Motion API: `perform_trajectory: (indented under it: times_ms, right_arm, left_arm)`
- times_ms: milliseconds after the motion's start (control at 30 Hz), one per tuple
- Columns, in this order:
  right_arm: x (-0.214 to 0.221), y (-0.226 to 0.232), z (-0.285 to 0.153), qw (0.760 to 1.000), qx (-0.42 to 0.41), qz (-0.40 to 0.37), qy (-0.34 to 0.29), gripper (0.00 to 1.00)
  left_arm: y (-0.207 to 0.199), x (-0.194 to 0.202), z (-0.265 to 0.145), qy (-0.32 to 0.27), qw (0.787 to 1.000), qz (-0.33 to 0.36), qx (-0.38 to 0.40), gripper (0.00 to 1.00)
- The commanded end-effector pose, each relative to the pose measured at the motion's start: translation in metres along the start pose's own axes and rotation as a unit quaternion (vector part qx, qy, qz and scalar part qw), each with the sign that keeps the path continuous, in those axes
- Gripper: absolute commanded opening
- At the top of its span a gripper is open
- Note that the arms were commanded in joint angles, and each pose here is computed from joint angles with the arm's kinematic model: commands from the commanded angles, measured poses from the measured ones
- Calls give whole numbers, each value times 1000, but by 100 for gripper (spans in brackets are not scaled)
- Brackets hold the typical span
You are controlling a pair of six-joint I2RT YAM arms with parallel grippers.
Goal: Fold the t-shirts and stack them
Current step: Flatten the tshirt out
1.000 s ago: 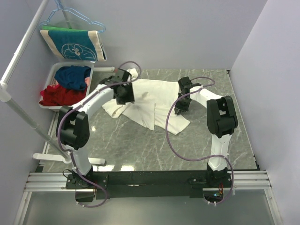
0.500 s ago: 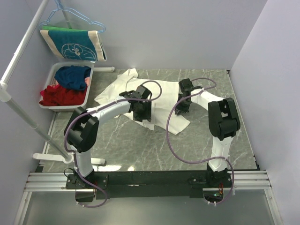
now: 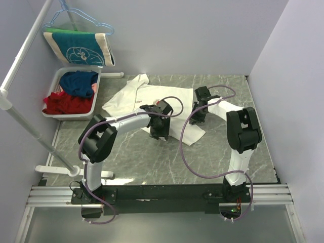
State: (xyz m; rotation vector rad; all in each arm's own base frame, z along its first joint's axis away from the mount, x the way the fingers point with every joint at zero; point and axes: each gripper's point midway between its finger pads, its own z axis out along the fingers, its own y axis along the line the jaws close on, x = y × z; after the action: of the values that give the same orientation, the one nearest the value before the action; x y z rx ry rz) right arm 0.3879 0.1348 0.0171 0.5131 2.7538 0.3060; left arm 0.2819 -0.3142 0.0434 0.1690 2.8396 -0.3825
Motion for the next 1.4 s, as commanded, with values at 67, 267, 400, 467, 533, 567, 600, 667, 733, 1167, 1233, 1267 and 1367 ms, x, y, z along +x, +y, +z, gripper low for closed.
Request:
perform_trajectory:
  times_ms: [67,267,400,467,533,567,600,667,733,1167,1233,1267,1367]
  right_arm:
    - [10,-22,1,999,32,2,13,27]
    - [10,-22,0,1000,26,6,13,26]
    - [10,-22,0,1000,20,9,13,26]
    - [11,-23,0,1000,20,11,16,26]
    - [11,-22,1,1000,17,13,16,26]
    - [10,-22,1,1000,16,16,15,26]
    - [11,-22,2,1000,16,13,17,26]
    - [12,-22,2,1000,15,14,19,26]
    - [12,-22,2,1000,14,13,19,26]
    - [8,-18,-1,1000,3,19,19,25]
    - [8,-17,-2,1000,2,20,20,24]
    - [9,-17,-1,1000,1,19,21,24]
    - [7,-15,-1,1000,-1,21,20,23]
  left_arm:
    - [-23,-23,-19,-42,999,2,6,54]
    - [-32,-20,-4,-31,999,14,-3,54]
    - [-26,-19,9,-29,999,12,-26,52]
    - [-18,-22,14,-34,998,8,-49,52]
    - [-9,-24,16,-39,997,7,-73,51]
    - [-8,-23,17,-40,996,7,-79,51]
    - [-6,-24,17,-41,996,6,-83,51]
    - [-2,-22,19,-40,995,7,-91,52]
    - [0,-21,21,-37,995,7,-96,52]
    - [20,7,39,7,992,10,-124,28]
    - [20,11,40,12,993,12,-116,20]
    - [19,13,40,12,994,14,-111,8]
    - [20,14,36,10,994,18,-105,1]
